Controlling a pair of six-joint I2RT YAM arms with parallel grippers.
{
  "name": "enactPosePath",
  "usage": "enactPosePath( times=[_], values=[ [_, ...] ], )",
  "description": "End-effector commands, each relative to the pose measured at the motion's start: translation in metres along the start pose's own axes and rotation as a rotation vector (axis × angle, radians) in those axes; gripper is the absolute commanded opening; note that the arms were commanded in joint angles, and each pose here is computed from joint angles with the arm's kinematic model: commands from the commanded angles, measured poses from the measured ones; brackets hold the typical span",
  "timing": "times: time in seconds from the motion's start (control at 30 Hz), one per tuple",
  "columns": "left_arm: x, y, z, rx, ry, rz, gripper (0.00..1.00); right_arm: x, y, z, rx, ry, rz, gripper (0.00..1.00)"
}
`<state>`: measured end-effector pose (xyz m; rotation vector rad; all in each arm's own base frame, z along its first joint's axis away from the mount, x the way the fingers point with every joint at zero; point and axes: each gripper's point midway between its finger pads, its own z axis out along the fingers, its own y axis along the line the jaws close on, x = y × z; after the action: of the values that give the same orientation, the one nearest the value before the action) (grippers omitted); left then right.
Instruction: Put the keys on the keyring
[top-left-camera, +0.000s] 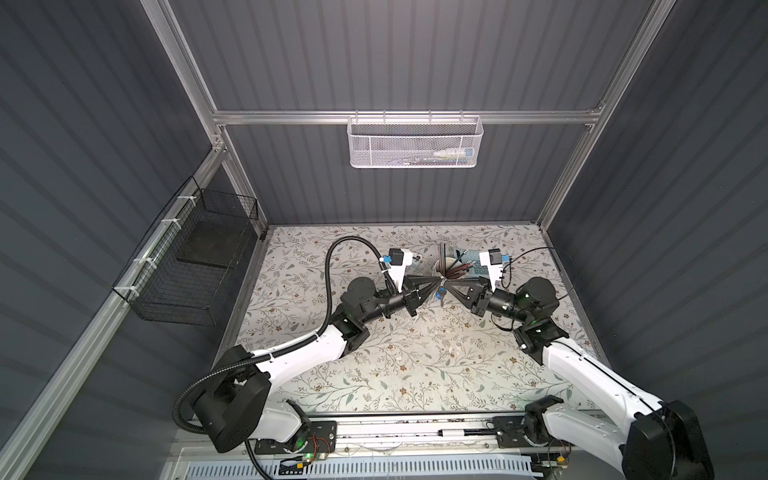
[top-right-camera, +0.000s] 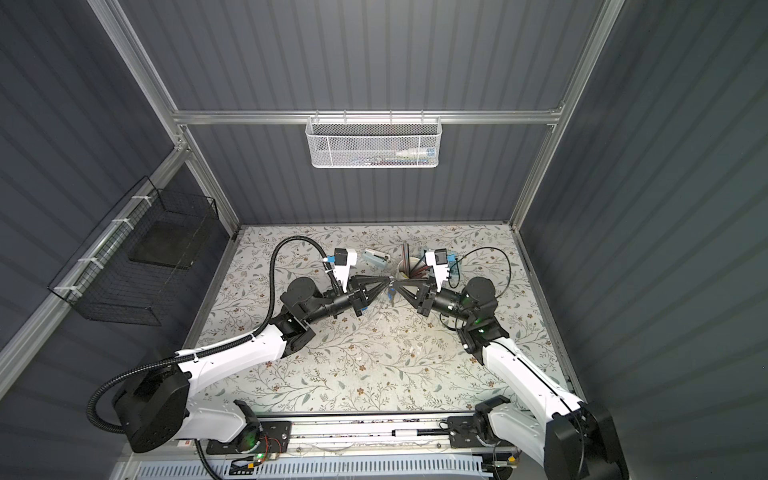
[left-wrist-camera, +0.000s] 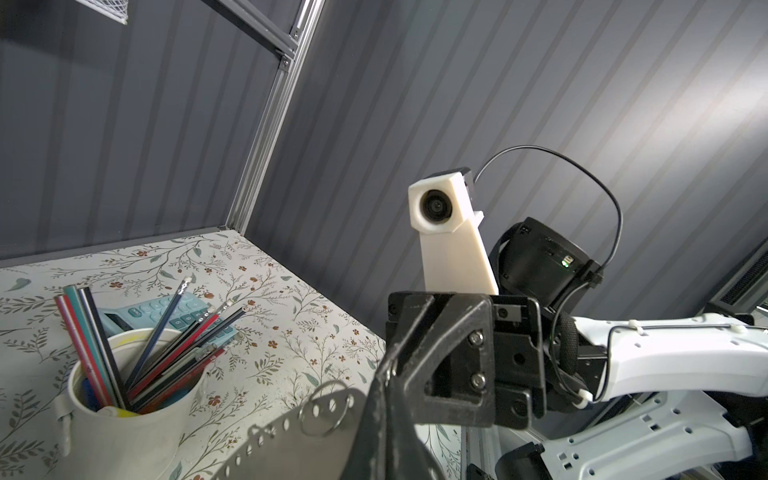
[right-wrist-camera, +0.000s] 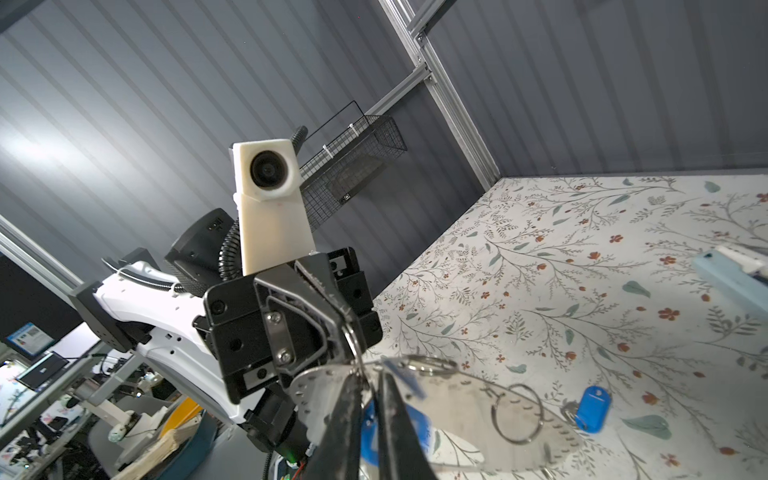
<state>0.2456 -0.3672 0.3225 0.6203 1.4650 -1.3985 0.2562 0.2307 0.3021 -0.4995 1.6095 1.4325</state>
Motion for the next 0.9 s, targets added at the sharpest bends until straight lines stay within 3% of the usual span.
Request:
enactPosePath(
  times=[0.0, 0.33, 0.53, 0.67, 0.87],
  values=[
    [-0.003, -0.014, -0.002, 0.046, -0.003, 0.019, 0.0, -0.003, 0.008, 0.001, -0.026, -0.004, -0.036, 0.19],
    [-0.002, -0.013, -0.002, 0.045, 0.0, 0.017, 0.0, -0.001, 0.01, 0.003, -0.032, 0.002, -0.04, 0.16],
    [0.0, -0.012, -0.003, 0.04, 0.006, 0.016, 0.0, -0.001, 0.01, 0.003, -0.036, -0.002, -0.045, 0.09],
    [0.002, -0.012, -0.005, 0.03, 0.02, 0.026, 0.0, 0.0, 0.01, 0.003, -0.033, 0.001, -0.061, 0.0],
    [0.004, -0.013, -0.012, -0.003, 0.079, 0.081, 0.0, 0.007, 0.006, 0.002, -0.008, 0.036, -0.13, 0.0]
  ],
)
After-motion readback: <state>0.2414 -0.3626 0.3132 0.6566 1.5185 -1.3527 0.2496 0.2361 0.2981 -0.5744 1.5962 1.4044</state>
